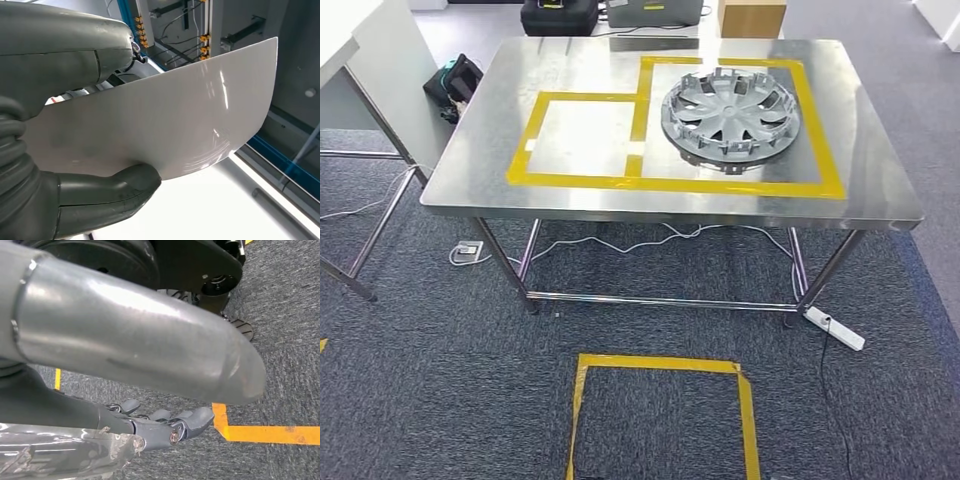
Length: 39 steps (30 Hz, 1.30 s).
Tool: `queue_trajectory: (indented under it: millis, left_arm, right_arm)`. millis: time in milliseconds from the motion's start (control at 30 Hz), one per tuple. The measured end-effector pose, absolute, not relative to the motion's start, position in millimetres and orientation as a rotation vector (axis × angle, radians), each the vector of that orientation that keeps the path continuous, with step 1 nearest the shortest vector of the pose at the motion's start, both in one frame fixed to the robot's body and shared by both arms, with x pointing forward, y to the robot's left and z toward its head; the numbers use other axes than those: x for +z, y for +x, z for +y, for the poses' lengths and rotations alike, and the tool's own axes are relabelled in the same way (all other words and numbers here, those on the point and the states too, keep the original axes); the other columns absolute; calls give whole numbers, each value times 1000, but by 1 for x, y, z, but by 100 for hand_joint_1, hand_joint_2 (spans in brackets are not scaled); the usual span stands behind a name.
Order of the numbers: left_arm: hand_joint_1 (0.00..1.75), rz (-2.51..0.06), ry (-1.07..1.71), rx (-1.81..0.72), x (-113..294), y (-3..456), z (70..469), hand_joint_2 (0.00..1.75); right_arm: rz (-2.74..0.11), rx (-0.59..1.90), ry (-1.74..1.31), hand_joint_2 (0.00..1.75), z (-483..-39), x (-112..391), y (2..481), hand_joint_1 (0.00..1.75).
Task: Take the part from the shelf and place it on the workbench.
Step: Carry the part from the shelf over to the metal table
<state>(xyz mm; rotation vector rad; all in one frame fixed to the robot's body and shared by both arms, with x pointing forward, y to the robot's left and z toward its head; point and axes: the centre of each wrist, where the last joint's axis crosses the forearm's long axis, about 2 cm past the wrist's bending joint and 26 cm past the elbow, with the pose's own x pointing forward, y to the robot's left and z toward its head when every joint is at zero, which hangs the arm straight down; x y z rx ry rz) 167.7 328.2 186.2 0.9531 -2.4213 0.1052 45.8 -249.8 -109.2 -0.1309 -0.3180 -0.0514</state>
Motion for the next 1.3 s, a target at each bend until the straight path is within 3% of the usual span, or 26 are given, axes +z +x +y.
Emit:
queue_trajectory:
  millis: [1300]
  left_arm:
    - [175, -2414, 969, 80, 185, 167, 329, 175]
  right_arm:
    - [-321, -48, -135, 0, -253, -109, 47, 0]
